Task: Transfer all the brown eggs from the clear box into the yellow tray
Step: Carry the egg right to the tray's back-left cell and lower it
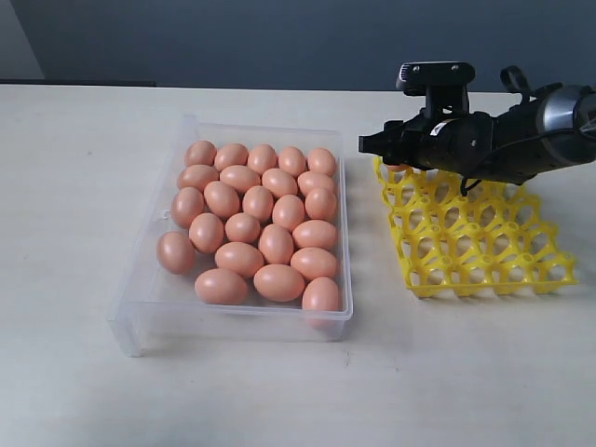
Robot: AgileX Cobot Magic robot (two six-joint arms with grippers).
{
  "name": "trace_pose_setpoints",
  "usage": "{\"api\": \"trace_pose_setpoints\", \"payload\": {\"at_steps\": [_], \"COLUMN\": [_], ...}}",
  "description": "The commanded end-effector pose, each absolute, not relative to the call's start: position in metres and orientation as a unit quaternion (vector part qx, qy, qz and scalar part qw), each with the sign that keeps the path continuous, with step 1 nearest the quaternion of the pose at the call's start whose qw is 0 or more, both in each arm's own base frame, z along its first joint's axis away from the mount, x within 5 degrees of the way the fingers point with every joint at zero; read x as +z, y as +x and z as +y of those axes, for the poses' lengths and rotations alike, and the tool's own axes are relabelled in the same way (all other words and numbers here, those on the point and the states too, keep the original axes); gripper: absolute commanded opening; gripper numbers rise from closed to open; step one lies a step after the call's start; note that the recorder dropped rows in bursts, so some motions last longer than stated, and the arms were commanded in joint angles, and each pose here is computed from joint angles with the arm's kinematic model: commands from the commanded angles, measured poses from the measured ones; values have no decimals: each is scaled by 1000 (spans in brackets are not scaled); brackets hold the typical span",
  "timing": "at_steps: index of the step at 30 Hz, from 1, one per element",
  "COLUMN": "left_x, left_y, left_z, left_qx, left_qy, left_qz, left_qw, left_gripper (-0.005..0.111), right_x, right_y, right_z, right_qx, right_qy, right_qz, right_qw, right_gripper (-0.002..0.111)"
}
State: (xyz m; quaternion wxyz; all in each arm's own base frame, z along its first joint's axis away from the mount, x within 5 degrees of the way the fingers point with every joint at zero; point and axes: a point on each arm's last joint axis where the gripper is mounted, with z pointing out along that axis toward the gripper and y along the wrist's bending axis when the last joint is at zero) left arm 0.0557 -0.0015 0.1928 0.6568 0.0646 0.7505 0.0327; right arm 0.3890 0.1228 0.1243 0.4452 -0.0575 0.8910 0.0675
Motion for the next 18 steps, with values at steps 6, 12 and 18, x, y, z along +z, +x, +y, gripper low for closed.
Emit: {"api": "trace_pose_setpoints", "payload": {"at_steps": [6,12,18], "left_x": [194,194,194], "left_y": [56,56,56], "left_z": [-2,-2,-2], "left_qx": [31,31,31], "left_qy": [63,63,63], "left_qz": [746,746,746], "left_qw": [662,662,662], "left_gripper": [0,0,0], "right_x": [122,121,124], "right_y": [388,386,386], "right_z": [122,122,122], "right_qx": [62,63,64], "right_qy": [-83,-85,-83], "right_qz": [896,900,899], "right_qw": [433,423,425], "right_gripper": [-1,28,38]}}
